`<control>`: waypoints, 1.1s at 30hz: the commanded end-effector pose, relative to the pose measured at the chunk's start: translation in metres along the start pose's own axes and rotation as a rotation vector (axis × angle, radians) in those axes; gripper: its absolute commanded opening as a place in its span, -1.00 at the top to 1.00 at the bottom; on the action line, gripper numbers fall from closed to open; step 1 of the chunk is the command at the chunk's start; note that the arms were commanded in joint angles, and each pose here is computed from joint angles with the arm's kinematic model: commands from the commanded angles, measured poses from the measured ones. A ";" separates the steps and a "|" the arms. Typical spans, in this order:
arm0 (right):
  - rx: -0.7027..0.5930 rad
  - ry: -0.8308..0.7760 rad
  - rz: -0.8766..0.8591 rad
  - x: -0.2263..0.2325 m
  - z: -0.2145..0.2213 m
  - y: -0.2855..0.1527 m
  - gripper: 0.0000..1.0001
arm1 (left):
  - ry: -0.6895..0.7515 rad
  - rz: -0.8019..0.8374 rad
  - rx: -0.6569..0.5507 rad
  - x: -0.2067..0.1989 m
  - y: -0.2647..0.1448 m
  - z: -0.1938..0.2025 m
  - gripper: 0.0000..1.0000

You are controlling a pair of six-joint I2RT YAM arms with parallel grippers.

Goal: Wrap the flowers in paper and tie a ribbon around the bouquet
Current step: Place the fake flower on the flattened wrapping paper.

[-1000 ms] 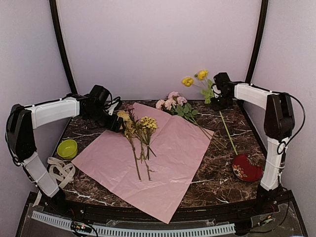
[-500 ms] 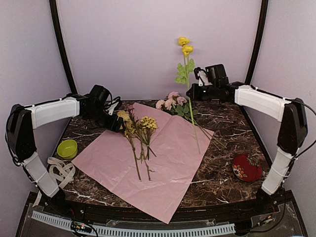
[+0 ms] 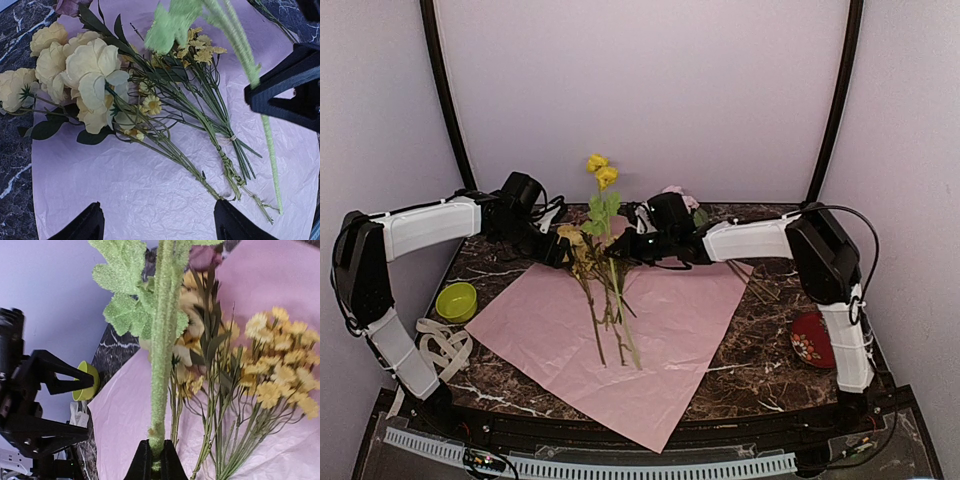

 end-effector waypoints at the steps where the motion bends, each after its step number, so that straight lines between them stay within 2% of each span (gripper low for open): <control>1: 0.062 0.074 -0.110 0.020 0.006 0.019 1.00 | 0.010 0.004 -0.026 0.000 -0.013 -0.007 -0.56; 6: 0.070 0.060 -0.017 -0.004 0.011 0.036 0.96 | 0.008 0.008 -0.030 -0.001 -0.015 -0.008 -0.56; 11: 0.084 0.027 0.048 -0.014 0.011 0.040 0.47 | 0.011 0.006 -0.034 -0.001 -0.017 -0.008 -0.55; 16: 0.024 -0.108 0.146 -0.003 -0.009 0.016 0.18 | 0.012 0.005 -0.034 -0.001 -0.017 -0.008 -0.56; 20: -0.063 -0.204 0.243 -0.003 -0.041 -0.032 0.12 | 0.012 0.006 -0.035 -0.001 -0.017 -0.008 -0.55; 25: -0.114 -0.260 0.480 -0.040 -0.077 -0.098 0.05 | 0.012 0.006 -0.036 -0.001 -0.017 -0.008 -0.56; 29: -0.061 -0.292 0.675 -0.088 -0.092 -0.137 0.11 | 0.013 0.006 -0.035 -0.001 -0.017 -0.008 -0.56; 33: 0.025 -0.280 0.878 -0.136 -0.102 -0.157 0.21 | 0.012 0.003 -0.032 -0.001 -0.016 -0.007 -0.55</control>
Point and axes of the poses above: each gripper's point midway between its finger pads, its own y axis out along the fingers, its own x axis along the line the jaws close on, z = x × y, the point moved 7 cm from there along -y, back along the fingers, and after that the axes turned 13 degrees about y, right-handed, at the moved point
